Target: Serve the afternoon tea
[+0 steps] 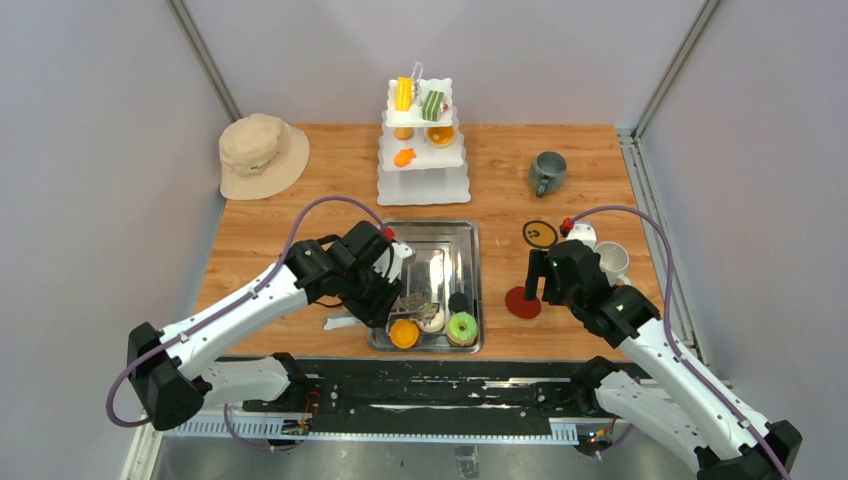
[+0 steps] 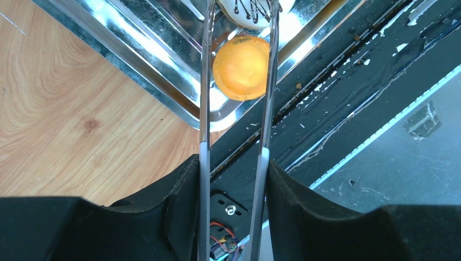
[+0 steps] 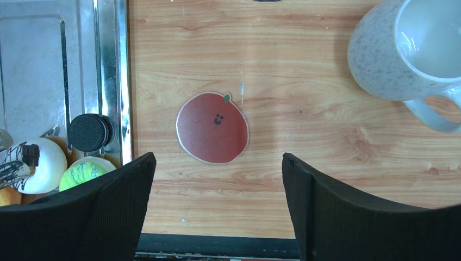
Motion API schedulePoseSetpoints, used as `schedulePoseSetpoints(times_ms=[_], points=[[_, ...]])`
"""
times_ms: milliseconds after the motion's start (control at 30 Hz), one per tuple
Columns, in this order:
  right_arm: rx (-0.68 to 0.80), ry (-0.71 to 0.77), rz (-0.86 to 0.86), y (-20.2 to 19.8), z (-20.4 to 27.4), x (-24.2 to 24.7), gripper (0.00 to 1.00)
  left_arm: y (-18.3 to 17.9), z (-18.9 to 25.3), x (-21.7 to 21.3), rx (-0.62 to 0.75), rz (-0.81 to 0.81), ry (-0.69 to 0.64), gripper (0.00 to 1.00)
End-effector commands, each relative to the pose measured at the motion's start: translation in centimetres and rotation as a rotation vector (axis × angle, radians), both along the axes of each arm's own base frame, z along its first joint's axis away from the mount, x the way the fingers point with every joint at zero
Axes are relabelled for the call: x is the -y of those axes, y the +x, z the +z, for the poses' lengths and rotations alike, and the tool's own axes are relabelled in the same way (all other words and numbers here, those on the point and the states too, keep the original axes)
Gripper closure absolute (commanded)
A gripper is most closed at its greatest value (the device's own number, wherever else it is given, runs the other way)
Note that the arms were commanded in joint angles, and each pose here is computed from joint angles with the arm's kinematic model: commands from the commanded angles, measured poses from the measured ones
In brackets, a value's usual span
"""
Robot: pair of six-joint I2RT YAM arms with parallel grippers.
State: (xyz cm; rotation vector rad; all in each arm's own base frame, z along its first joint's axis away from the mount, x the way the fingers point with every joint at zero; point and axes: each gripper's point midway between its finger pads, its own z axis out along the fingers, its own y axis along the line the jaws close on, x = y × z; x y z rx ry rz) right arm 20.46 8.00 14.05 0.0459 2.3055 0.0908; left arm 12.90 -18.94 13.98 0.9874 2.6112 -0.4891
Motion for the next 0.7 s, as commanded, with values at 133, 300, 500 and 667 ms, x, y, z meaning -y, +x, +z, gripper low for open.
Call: schedulePoseSetpoints(times_ms=[133, 300, 500, 667], points=[[0.01, 0.003, 0.01, 0.1, -0.1, -0.2, 0.15, 0.1, -0.2, 0.9, -0.004, -0.032, -0.01, 0.52], [0.012, 0.004, 0.008, 0.1, 0.0, -0.2, 0.15, 1.0, -0.2, 0.8, 0.02, -0.017, 0.017, 0.57], [0.016, 0.005, 0.007, -0.1, -0.1, 0.0, 0.15, 1.1, 0.2, 0.9, 0.029, -0.021, 0.008, 0.69], [0.013, 0.007, 0.008, -0.1, -0.1, -0.1, 0.15, 1.1, 0.2, 1.1, 0.018, -0.015, 0.005, 0.78]])
